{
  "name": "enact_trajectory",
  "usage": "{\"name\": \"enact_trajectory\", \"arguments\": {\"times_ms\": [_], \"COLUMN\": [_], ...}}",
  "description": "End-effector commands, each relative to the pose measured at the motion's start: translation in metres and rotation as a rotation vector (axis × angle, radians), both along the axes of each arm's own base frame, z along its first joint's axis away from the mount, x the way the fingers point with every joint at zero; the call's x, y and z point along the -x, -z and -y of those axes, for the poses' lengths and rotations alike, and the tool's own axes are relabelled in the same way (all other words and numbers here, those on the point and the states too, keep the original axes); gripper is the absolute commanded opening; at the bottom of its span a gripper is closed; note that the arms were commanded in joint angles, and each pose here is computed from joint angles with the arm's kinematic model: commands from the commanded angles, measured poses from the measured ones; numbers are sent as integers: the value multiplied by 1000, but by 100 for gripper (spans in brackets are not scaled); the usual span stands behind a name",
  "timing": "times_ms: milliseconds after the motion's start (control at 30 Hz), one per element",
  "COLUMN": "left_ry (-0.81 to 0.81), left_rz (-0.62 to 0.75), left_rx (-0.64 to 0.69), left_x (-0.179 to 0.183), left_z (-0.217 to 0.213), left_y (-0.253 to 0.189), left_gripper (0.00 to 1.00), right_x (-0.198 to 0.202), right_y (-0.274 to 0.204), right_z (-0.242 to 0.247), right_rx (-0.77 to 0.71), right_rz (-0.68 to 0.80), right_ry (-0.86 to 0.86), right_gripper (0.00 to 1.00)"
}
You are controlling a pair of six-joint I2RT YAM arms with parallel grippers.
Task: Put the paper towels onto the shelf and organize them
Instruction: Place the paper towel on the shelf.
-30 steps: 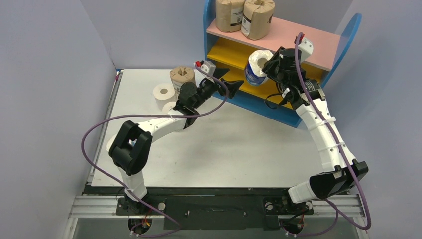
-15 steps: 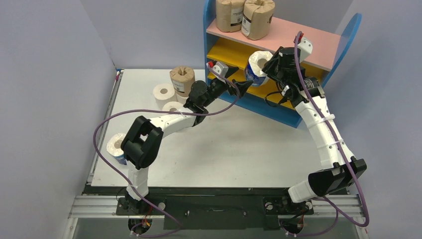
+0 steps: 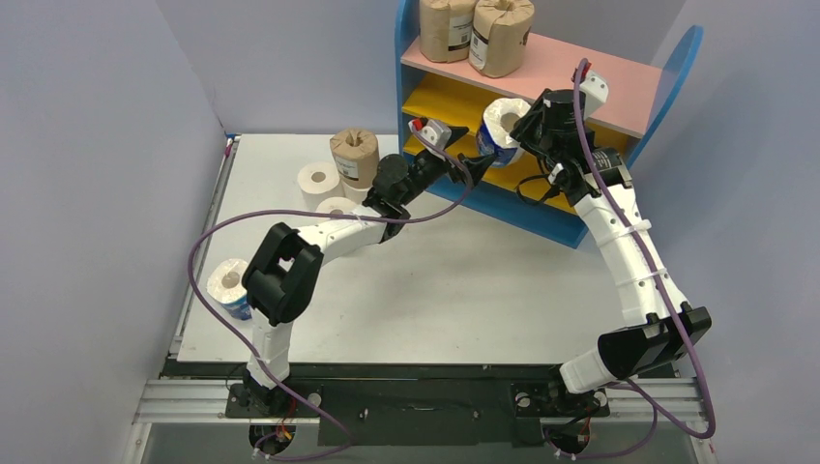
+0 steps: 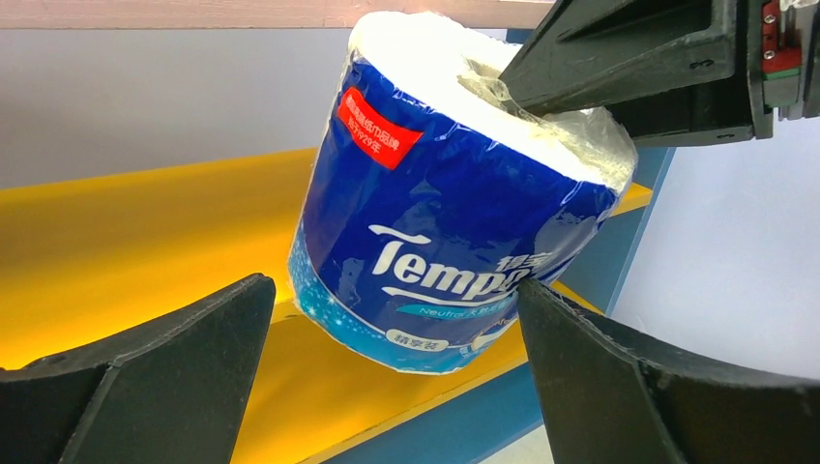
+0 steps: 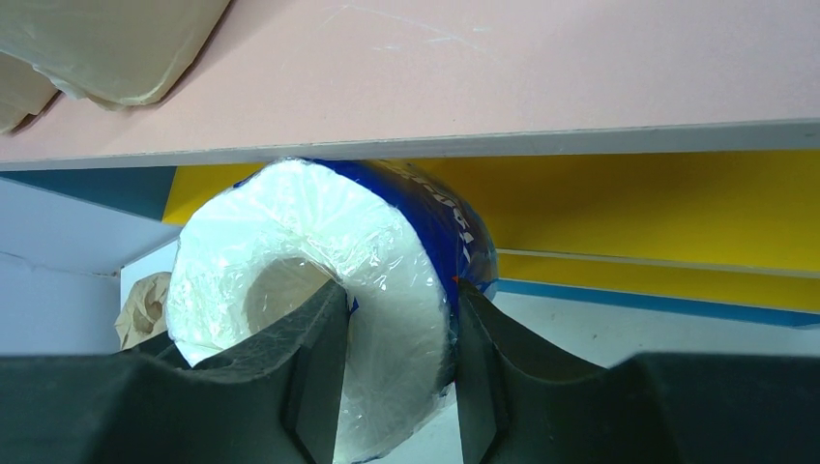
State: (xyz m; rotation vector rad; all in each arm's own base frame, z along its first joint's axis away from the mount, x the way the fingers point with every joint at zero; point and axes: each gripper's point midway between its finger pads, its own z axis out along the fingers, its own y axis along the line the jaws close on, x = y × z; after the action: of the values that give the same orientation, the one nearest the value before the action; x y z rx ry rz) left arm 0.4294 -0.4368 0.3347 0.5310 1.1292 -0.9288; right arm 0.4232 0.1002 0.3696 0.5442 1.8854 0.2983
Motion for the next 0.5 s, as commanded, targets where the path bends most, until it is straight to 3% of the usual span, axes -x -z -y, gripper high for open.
{"name": "enact_trajectory", "arguments": {"times_ms": [0,233,467], "left_ry": [-9,1,2], "left_rz": [67,68,67], "left_rx": [49,60,72], "left_x": [0,3,2], "left_z": [4,6,7], "left_y": [-30,-33,-35], "left_gripper": [96,96,97], "right_x": [-6,-4,-3], "right_y": [-43,-44,-46], "right_z": [-4,-6,-8], "right_rx": [-76,-92,-100], "right_rz": [124,124,126], "right_ry": [-8,-14,-23], "right_gripper": [35,48,50]}}
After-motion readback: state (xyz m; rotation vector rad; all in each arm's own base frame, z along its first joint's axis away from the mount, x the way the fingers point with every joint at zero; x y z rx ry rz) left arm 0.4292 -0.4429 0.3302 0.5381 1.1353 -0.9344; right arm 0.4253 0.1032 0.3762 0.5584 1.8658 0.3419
